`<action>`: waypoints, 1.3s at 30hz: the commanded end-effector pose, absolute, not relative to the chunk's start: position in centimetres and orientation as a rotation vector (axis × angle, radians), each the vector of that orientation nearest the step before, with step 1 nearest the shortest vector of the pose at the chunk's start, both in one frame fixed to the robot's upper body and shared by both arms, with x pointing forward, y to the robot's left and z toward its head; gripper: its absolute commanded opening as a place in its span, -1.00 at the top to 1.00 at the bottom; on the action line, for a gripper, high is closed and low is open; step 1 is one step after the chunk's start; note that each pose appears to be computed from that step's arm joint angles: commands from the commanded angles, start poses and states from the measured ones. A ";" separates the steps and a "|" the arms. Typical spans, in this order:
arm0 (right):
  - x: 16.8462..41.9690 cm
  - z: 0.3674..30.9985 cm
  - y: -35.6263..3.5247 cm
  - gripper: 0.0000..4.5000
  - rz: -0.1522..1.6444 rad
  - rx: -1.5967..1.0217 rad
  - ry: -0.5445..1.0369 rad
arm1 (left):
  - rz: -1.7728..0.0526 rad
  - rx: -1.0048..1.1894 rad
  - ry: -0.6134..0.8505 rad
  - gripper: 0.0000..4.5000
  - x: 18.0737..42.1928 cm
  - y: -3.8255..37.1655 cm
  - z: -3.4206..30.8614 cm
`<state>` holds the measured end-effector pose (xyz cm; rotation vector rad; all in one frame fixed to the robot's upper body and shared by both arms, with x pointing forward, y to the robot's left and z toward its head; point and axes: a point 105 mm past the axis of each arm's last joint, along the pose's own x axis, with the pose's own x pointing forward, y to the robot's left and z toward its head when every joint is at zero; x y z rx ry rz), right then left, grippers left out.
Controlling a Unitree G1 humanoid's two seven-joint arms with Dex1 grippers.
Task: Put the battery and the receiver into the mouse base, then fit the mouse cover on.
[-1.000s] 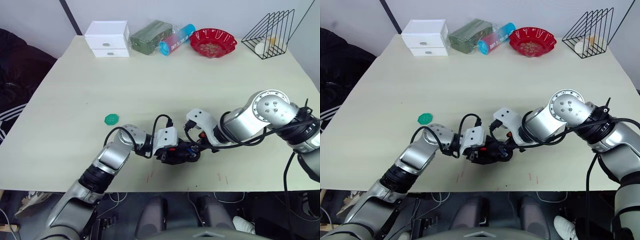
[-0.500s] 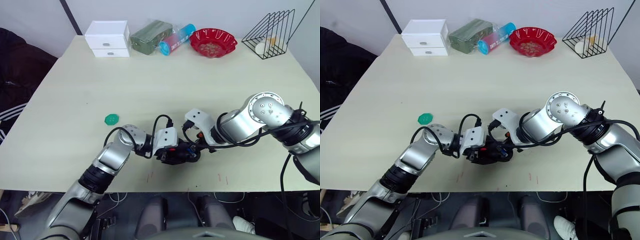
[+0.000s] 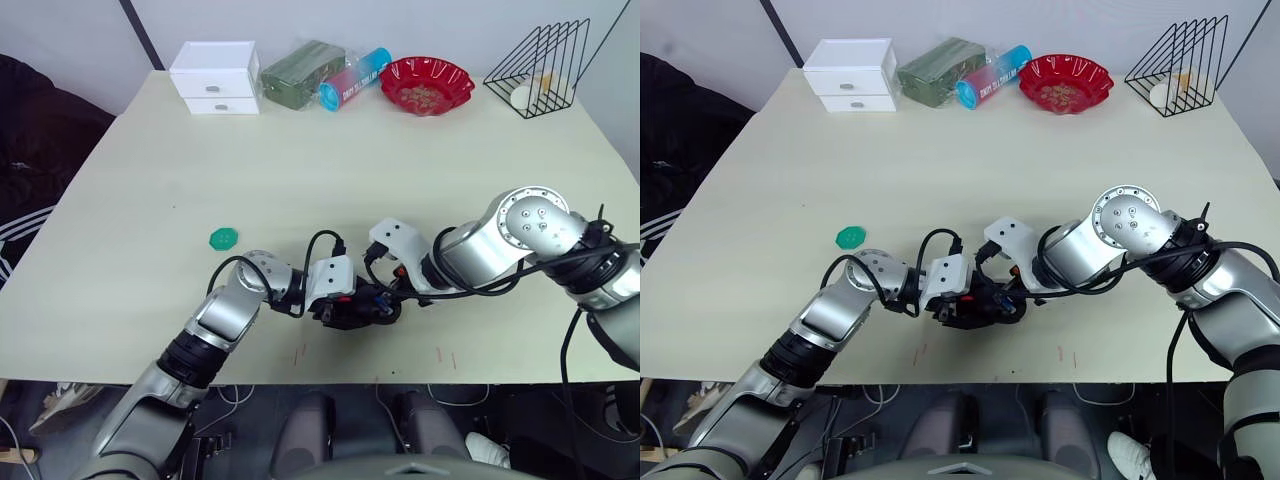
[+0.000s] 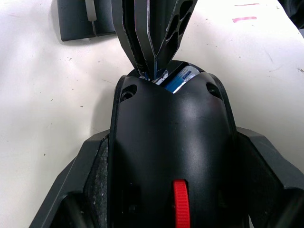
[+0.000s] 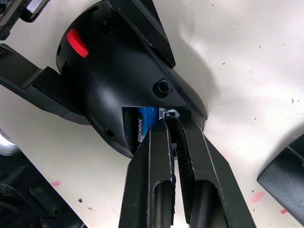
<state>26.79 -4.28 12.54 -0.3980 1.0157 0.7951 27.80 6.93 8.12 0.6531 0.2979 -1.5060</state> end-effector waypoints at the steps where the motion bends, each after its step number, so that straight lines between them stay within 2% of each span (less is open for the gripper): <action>1: 26.2 11.8 -4.4 1.00 0.778 -0.423 1.005 | -1.520 0.664 0.371 -0.31 27.2 7.4 6.5; 9: 26.0 11.1 -4.2 1.00 0.752 -0.428 0.997 | -1.518 0.666 0.373 -0.31 27.3 7.4 6.4; 17: 25.1 10.9 -3.5 1.00 0.809 -0.422 1.004 | -1.515 0.663 0.377 -0.31 27.3 7.4 6.2; 24: 25.2 11.0 -4.1 1.00 0.763 -0.502 0.972 | -1.521 0.664 0.381 -0.31 27.2 7.4 6.1; 39: 25.0 10.6 -3.5 1.00 0.765 -0.456 0.975 | -1.524 0.667 0.390 -0.31 27.4 7.7 5.9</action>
